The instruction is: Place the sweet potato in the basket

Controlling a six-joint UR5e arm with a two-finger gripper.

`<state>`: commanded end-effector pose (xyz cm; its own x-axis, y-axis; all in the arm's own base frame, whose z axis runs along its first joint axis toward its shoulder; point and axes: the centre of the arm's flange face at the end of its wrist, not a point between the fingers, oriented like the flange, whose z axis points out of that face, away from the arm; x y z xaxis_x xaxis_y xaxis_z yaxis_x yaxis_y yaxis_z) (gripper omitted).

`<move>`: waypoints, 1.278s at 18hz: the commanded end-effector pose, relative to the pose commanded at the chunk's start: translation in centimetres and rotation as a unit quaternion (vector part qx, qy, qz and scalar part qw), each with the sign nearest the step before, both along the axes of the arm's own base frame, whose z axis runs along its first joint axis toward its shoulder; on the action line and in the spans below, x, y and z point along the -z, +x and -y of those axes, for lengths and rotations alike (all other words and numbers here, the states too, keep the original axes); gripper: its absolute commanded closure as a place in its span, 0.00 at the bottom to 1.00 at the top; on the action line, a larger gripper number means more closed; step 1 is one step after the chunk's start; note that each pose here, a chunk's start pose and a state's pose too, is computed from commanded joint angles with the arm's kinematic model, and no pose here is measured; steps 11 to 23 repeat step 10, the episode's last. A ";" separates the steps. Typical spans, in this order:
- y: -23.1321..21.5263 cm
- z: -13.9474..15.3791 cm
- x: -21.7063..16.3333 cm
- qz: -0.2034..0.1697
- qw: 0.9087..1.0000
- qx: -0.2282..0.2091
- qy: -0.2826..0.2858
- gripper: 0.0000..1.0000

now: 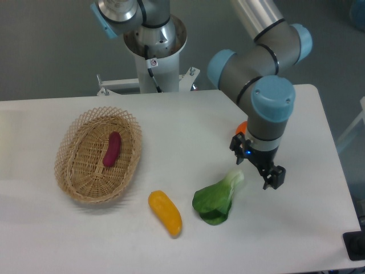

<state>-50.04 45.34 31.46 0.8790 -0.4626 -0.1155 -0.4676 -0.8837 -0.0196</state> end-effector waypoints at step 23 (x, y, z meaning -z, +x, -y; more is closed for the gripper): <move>0.0 0.0 0.6 0.003 1.000 0.000 -0.004 0.00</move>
